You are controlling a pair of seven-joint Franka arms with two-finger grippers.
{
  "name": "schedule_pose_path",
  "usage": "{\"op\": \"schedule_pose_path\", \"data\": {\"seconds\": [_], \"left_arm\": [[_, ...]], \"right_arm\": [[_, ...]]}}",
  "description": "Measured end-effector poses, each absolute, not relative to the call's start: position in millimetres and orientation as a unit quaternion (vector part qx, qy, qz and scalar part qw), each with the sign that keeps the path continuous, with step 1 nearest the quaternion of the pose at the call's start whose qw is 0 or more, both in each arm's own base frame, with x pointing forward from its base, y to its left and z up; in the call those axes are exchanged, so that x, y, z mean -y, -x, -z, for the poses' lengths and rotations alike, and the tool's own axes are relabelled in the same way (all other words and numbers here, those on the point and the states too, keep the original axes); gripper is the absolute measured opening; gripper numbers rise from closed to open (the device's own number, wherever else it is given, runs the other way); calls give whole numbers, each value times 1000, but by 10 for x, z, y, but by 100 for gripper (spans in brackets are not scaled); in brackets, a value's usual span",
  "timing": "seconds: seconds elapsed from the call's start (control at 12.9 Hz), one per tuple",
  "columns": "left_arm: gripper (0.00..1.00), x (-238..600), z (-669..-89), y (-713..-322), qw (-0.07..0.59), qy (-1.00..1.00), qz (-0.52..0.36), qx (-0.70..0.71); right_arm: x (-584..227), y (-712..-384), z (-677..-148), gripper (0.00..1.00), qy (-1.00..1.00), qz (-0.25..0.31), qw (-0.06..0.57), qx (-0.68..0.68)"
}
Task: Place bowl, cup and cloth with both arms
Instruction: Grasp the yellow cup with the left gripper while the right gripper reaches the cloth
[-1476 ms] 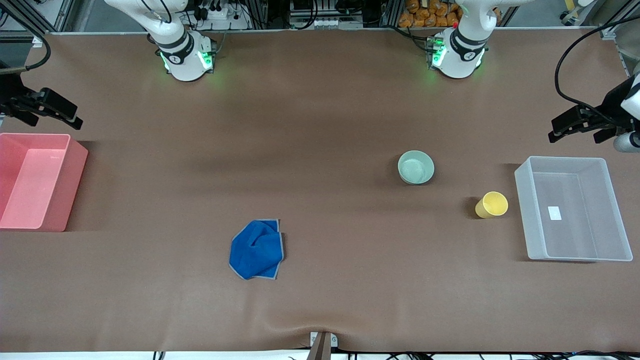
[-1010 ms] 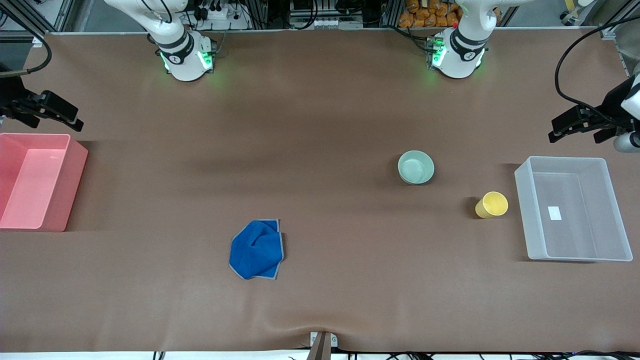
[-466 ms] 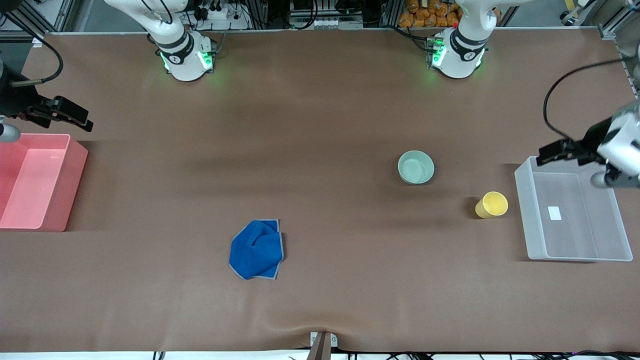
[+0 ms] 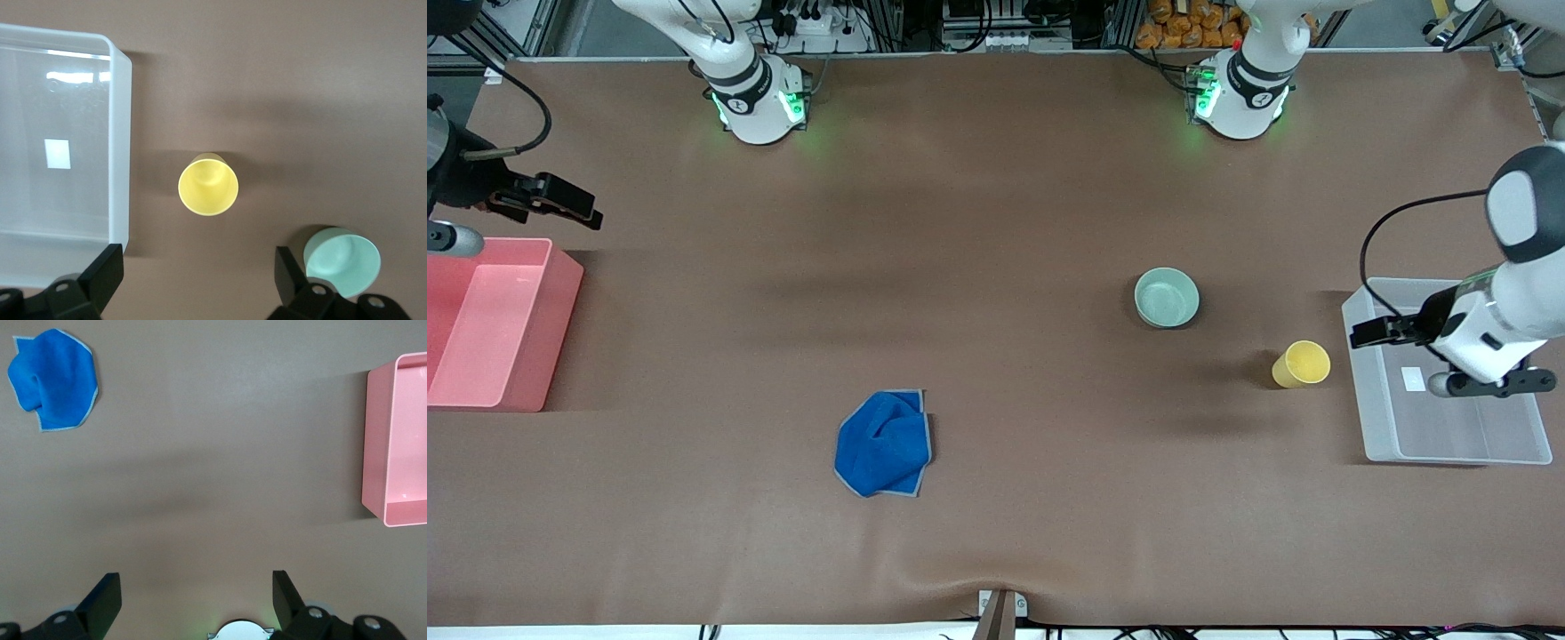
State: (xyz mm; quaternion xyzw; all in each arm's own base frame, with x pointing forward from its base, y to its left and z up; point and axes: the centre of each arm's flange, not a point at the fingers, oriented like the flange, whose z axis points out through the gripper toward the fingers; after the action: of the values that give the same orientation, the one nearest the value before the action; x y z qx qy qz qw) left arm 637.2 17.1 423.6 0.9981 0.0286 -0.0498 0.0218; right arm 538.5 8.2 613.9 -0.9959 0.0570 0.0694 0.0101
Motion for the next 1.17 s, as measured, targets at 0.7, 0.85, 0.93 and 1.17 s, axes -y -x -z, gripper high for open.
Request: {"op": "schedule_pose_path", "data": {"seconds": [0.7, 0.85, 0.93, 1.17], "left_arm": [[100, -178, -2934, -6185, 5, -999, 28, -21], [100, -192, -2813, -6181, -1, -999, 30, -16], [100, -210, -2761, -6183, -2, -999, 28, -17], [96, -245, -2601, -6158, -2, -1000, 21, -19]], "right_arm": [[-145, -5600, -5881, 100, 996, -67, 17, -51], [-174, -5658, -5827, 100, 997, -62, 18, -49], [-205, -5697, -5781, 100, 997, -60, 19, -46], [-343, -5811, -5653, 100, 998, -52, 21, -35]]}}
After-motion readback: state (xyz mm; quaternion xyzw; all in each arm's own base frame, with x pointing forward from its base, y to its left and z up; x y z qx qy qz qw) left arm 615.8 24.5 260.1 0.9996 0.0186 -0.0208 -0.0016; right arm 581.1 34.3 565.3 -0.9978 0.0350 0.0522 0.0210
